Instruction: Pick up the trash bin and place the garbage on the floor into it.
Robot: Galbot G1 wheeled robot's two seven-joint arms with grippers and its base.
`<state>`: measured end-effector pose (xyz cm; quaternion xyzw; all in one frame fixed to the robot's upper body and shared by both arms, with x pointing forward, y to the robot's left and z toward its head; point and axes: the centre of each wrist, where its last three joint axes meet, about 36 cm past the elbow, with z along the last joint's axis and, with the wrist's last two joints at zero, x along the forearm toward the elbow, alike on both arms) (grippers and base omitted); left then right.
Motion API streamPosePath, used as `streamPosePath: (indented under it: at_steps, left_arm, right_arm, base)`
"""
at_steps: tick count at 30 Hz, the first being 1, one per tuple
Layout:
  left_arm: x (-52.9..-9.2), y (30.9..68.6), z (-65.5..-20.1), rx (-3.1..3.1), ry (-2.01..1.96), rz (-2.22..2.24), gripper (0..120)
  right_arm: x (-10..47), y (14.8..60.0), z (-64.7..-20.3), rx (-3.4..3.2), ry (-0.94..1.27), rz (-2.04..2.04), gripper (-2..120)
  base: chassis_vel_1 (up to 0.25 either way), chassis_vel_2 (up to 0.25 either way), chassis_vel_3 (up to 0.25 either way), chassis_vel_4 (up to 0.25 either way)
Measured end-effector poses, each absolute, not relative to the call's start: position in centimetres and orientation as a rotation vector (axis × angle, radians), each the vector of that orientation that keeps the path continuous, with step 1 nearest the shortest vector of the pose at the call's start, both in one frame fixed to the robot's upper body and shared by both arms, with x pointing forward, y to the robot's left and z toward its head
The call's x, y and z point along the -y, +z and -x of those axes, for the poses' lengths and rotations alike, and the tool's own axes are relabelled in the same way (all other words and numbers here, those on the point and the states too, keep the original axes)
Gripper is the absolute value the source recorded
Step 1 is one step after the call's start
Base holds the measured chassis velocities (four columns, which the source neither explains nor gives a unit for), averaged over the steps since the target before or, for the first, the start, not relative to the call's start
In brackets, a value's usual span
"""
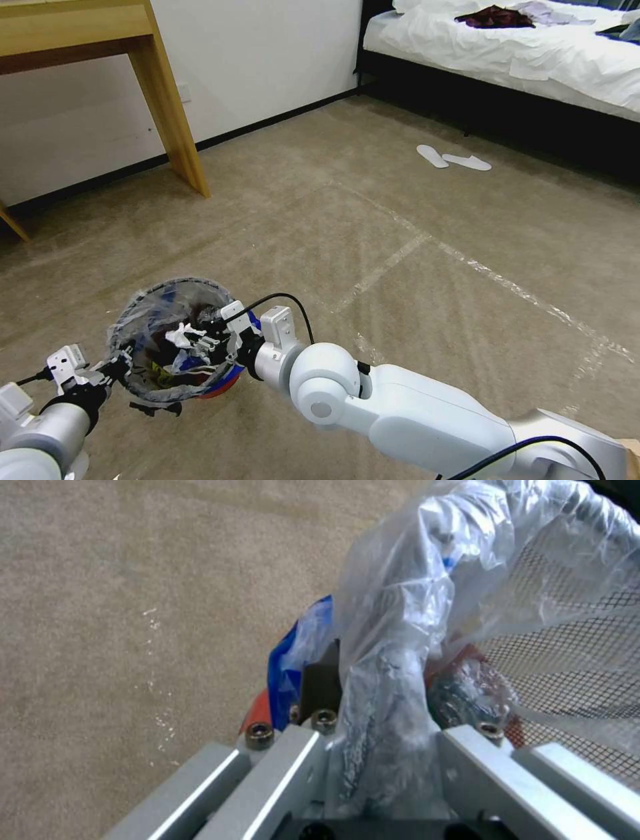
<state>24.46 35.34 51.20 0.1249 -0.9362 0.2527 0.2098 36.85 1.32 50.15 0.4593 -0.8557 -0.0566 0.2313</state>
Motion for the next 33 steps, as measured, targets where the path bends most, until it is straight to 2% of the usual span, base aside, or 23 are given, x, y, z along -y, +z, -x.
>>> streamPosePath:
  at_steps: [1, 4, 6, 7, 11, 18, 25, 33]
  left_arm:
    - [-35.3, 51.2, -24.4, 2.602, 0.704, -0.348, 1]
    - [-35.4, 51.2, -24.4, 2.602, 0.703, -0.350, 1]
    - [-35.4, 51.2, -24.4, 2.603, 0.705, -0.352, 1]
    - [-35.4, 51.2, -24.4, 2.603, 0.705, -0.352, 1]
    - [-35.3, 51.2, -24.4, 2.603, 0.706, -0.352, 1]
    - [-35.3, 51.1, -24.4, 2.602, 0.704, -0.357, 1]
    - [-35.5, 51.2, -24.4, 2.605, 0.704, -0.365, 1]
    - [-35.5, 51.0, -24.2, 2.601, 0.709, -0.372, 1]
  right_arm:
    - [-1.3, 50.1, -36.9, 2.353, -0.155, -1.262, 65]
    - [-1.3, 50.0, -37.0, 2.357, -0.152, -1.258, 68]
    - [-1.2, 50.1, -37.2, 2.364, -0.159, -1.252, 83]
    - [-1.2, 50.1, -37.2, 2.364, -0.159, -1.252, 83]
    - [-1.1, 50.1, -37.3, 2.365, -0.160, -1.248, 98]
    - [-0.9, 50.5, -37.8, 2.395, -0.179, -1.230, 100]
    - [0.7, 54.9, -39.1, 2.546, -0.454, -1.353, 100]
    - [0.7, 55.2, -39.2, 2.599, -0.534, -1.417, 100]
  base:
    - [0.000, 0.000, 0.000, 0.000]
    - [0.000, 0.000, 0.000, 0.000]
    - [0.000, 0.000, 0.000, 0.000]
    - [0.000, 0.000, 0.000, 0.000]
    - [0.000, 0.000, 0.000, 0.000]
    - [0.000, 0.000, 0.000, 0.000]
    - [0.000, 0.000, 0.000, 0.000]
    - [0.000, 0.000, 0.000, 0.000]
